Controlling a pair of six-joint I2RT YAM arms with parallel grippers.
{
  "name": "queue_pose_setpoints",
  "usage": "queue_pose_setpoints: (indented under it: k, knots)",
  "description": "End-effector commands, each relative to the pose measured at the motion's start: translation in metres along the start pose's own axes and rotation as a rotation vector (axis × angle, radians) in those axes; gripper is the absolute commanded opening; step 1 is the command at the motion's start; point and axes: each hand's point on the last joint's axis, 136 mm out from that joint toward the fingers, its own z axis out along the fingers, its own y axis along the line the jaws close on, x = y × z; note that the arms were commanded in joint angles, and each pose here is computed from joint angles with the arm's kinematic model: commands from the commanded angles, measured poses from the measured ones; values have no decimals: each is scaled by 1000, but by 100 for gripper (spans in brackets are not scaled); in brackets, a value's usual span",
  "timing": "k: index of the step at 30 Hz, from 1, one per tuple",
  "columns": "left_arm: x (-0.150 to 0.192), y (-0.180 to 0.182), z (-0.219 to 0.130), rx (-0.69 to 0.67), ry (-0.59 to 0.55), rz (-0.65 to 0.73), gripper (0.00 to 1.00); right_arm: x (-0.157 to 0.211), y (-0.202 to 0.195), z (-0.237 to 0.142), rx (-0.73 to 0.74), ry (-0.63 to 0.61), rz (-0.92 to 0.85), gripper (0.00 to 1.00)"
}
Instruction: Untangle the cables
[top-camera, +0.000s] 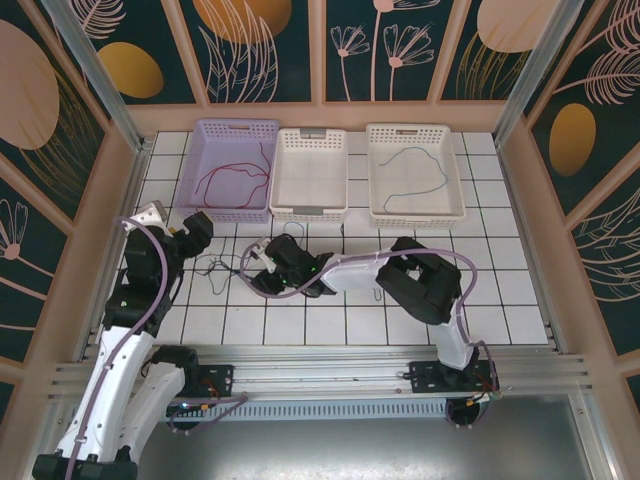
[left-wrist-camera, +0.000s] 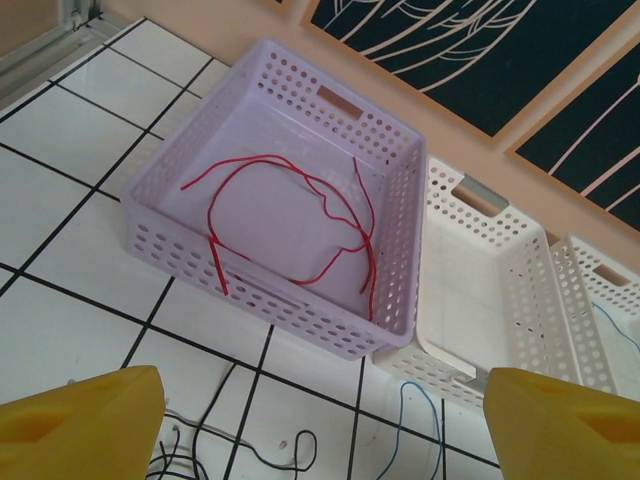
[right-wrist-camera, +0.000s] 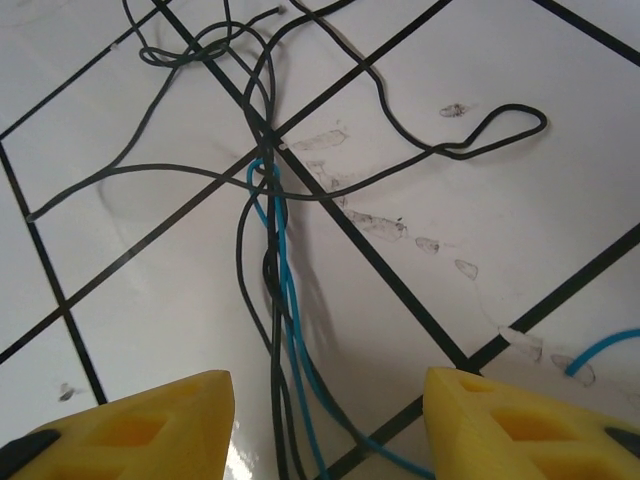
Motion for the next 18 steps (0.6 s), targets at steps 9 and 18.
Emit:
queue_pose_setpoints:
  k: [9,18]
  knots:
    - [7,6,1,-18,13,13,83,26,-1,20,16,75,-44,49]
    - [13,-7,2,62,42,6,82,30,1,18,-14,91,-44,12]
